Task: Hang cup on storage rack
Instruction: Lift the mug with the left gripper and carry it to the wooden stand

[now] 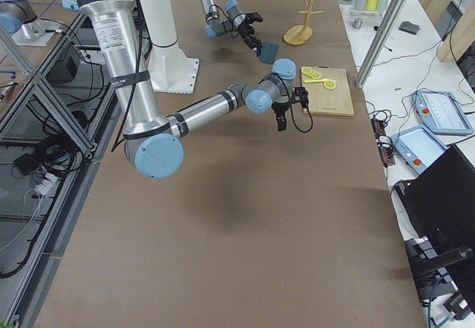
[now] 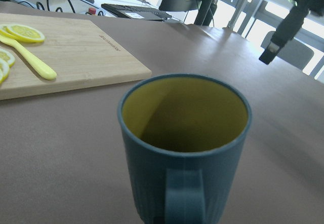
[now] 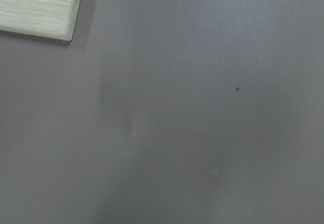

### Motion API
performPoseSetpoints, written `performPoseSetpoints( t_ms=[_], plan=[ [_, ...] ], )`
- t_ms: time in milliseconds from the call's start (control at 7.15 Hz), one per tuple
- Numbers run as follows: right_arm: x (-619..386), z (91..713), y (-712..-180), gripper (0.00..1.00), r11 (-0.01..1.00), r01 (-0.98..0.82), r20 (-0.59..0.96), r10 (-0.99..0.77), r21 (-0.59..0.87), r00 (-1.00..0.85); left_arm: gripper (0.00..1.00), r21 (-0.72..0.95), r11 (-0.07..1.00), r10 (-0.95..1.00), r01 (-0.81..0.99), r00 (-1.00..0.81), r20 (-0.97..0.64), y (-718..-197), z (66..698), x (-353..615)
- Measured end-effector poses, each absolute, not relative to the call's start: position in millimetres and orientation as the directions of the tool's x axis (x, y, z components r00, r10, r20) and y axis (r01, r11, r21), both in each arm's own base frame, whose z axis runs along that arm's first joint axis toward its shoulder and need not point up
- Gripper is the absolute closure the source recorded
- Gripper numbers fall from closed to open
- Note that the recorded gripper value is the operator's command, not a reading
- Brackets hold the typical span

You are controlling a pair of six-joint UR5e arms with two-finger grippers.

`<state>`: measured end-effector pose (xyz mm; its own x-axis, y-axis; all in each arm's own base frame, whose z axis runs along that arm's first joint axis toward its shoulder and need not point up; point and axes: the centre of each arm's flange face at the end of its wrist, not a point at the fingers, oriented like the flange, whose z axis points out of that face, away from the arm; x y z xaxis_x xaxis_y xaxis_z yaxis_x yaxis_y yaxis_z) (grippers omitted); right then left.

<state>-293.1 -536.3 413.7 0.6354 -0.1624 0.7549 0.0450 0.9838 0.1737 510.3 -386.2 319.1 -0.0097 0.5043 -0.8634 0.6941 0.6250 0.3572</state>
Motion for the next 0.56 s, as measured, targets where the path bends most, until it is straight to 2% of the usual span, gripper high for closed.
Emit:
performPoseSetpoints(
  t_ms=[280, 559],
  plan=[
    [-292, 411, -536, 0.0, 0.983, 0.041, 0.757, -0.162, 0.176, 0.633, 1.0, 0.04, 0.678, 0.312, 0.734, -0.238, -0.92, -411, 335, 472],
    [-292, 407, -537, 0.0, 0.983, 0.037, 0.759, -0.163, 0.18, 0.631, 1.0, -0.285, 0.69, 0.095, 0.665, -0.473, -0.876, -452, 347, 426]
  ],
)
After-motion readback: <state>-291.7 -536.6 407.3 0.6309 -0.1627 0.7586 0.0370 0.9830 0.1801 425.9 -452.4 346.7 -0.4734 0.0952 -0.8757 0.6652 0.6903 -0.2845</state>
